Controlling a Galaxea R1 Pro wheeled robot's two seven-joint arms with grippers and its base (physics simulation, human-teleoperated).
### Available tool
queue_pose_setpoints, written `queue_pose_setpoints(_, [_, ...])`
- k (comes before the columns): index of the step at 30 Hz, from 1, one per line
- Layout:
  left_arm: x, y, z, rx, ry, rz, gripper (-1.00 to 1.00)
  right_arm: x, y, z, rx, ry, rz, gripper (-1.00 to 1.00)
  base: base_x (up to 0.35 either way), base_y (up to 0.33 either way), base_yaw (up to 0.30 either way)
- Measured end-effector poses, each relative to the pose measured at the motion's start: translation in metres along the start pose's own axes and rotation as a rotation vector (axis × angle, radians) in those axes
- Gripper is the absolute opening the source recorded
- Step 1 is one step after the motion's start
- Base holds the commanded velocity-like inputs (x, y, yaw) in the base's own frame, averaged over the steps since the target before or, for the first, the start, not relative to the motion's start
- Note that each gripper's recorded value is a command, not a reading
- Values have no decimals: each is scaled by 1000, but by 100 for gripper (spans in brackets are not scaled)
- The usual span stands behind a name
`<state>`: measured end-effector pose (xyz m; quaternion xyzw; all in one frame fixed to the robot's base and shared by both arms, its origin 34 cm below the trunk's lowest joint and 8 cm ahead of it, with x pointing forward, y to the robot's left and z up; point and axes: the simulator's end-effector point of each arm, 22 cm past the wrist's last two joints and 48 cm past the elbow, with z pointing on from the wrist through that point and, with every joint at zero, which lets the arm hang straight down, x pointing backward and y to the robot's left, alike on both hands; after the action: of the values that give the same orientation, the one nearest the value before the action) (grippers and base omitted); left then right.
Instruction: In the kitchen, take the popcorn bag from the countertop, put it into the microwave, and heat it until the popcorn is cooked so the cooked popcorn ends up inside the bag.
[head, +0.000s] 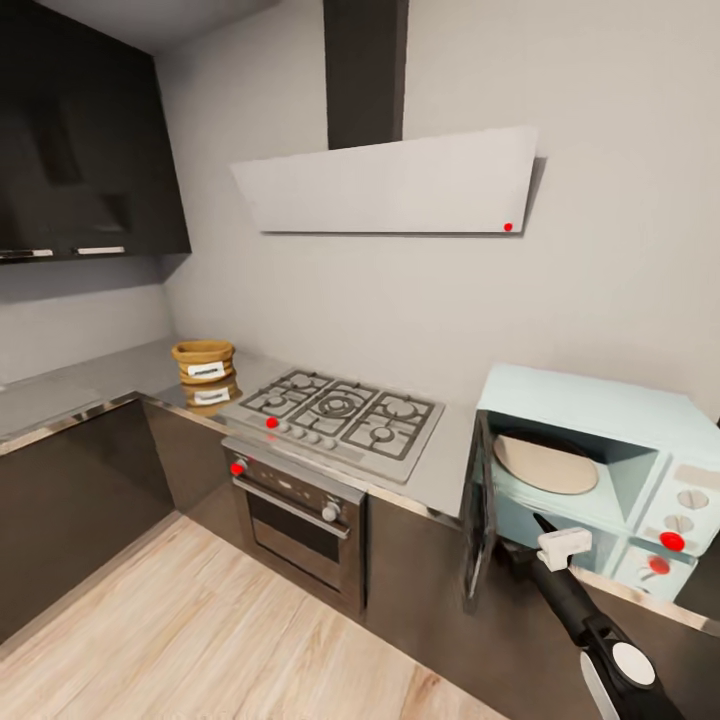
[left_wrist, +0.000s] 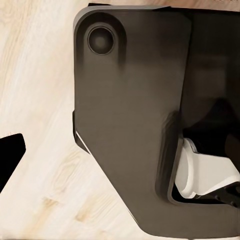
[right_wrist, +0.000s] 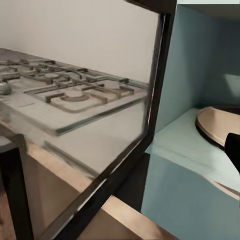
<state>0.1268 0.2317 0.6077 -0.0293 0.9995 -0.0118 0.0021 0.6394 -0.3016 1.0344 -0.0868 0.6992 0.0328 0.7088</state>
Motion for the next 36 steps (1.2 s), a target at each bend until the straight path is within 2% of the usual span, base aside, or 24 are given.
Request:
queue_pose_setpoints(9, [0,0,0,0,0,0,100,0,0,0,1,0,1,100,0,0,258])
queue_pose_setpoints(12, [0,0,0,0,0,0,100,-1,-18,-4,41,-1,3,100,0,0,220])
queue_pose_setpoints(21, [0,0,0,0,0,0,100,-1,-25,-5,56,-2,7,100,0,-1,31])
queue_pose_setpoints(24, [0,0,0,0,1,0,100,-1,-19,-3,42,-4,9,100,-58,-135,3])
queue_pose_setpoints(27, [0,0,0,-1,2,0,100,1,2,1,-5,1,0,100,-215,-198,0])
queue_pose_setpoints(36, [0,0,0,-1,2,-1,100,2,2,1,-4,5,0,100,-331,-24,0])
